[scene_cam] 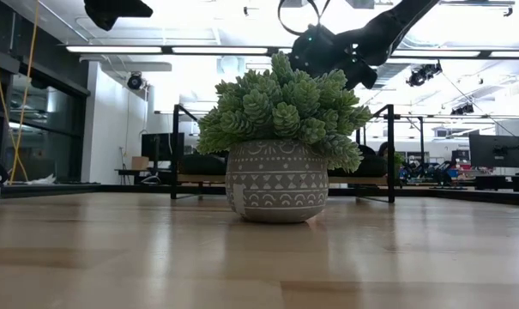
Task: Pick and place slides into the shelf
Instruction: Put the black slide on the shelf
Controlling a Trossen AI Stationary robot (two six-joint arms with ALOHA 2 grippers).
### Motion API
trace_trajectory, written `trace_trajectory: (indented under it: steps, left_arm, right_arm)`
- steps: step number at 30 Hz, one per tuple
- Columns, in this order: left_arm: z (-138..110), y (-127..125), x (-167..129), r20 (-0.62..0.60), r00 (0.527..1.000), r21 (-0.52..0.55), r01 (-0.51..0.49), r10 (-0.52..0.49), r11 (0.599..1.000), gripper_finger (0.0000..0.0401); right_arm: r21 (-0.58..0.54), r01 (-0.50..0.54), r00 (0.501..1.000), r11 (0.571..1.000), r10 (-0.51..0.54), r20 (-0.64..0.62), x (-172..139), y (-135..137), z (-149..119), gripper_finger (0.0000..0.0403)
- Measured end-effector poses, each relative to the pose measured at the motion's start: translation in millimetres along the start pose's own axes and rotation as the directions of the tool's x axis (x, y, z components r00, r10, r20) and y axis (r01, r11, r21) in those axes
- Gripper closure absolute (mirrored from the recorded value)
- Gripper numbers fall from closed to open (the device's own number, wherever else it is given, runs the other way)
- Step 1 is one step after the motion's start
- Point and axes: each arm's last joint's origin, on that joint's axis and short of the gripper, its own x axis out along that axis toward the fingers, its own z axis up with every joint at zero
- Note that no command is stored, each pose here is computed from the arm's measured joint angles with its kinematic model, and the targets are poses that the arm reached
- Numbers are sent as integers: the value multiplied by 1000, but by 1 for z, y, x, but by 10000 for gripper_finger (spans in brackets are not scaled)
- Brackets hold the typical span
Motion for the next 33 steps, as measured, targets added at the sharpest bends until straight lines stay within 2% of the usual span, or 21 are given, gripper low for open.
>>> trace_trajectory:
  steps: [8, 13, 16, 19, 33]
  left_arm:
    - [0, 0, 0, 0, 1000, 0, 0, 0, 1000, 203]
    - [0, 0, 0, 0, 1000, 0, 0, 0, 1000, 203]
    - [0, 0, 0, 0, 1000, 0, 0, 0, 1000, 203]
    - [0, 0, 0, 0, 1000, 0, 0, 0, 1000, 203]
    - [0, 0, 0, 1, 1000, 0, 0, 0, 1000, 203]
  right_arm:
    - [3, -9, 1000, 1000, 8, 14, 9, 8, 3, 169]
    - [-28, 187, 982, 982, -187, -13, 8, 0, 4, 169]
    - [-17, 237, 971, 971, -237, 21, 3, -10, 5, 169]
    - [8, 254, 966, 967, -254, 44, 2, -18, 4, 169]
    - [71, 289, 957, 955, -288, -23, 4, -45, -21, 169]
